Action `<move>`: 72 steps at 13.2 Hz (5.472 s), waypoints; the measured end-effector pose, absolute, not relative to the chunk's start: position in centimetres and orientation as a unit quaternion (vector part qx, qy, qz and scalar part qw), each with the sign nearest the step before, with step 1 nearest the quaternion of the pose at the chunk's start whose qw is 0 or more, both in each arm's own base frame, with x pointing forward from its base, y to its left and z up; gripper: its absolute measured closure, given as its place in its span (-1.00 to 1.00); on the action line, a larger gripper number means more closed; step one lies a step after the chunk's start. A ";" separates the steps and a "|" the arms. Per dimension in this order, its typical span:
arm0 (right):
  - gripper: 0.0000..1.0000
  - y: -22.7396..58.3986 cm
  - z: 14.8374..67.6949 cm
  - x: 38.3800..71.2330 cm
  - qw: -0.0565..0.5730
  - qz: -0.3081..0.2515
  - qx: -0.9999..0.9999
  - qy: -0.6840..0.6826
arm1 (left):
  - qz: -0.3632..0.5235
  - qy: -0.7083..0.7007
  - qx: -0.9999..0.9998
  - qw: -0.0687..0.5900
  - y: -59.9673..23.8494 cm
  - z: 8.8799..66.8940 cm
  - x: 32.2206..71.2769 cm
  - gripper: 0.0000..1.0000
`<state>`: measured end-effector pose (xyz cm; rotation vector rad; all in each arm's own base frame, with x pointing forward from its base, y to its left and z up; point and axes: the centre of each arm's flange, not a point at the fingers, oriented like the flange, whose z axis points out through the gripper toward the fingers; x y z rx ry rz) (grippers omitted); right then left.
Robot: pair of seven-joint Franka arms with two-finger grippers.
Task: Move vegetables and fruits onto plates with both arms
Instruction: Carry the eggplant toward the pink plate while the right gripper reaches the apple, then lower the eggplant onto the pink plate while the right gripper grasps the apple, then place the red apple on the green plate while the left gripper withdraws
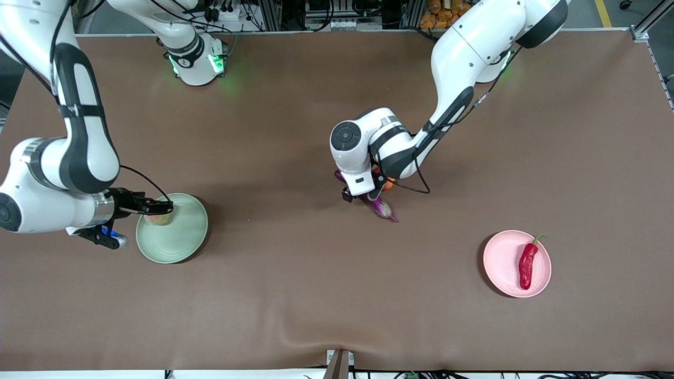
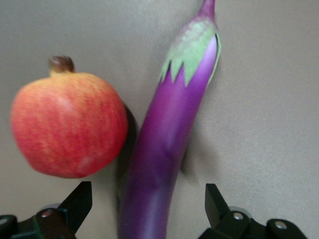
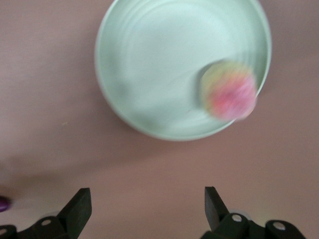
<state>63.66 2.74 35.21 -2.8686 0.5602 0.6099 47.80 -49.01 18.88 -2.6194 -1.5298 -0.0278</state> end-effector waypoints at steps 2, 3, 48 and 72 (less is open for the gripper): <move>-1.00 7.7 36.0 63.5 0.059 0.206 -0.953 0.215 | -0.004 -0.503 -0.863 0.048 -49.1 17.8 47.8 -0.89; -1.00 10.0 36.0 63.2 0.050 0.209 -0.950 0.226 | -0.002 -0.500 -0.864 0.049 -49.1 17.4 47.7 -0.72; -0.54 51.7 28.6 54.3 0.111 0.034 -0.853 0.510 | -0.040 -0.086 -0.993 0.068 -3.3 43.0 68.4 -1.00; -1.00 2.4 34.0 66.4 0.099 0.176 -0.963 0.178 | -0.024 -0.085 -0.996 0.000 -1.0 65.2 54.6 -1.00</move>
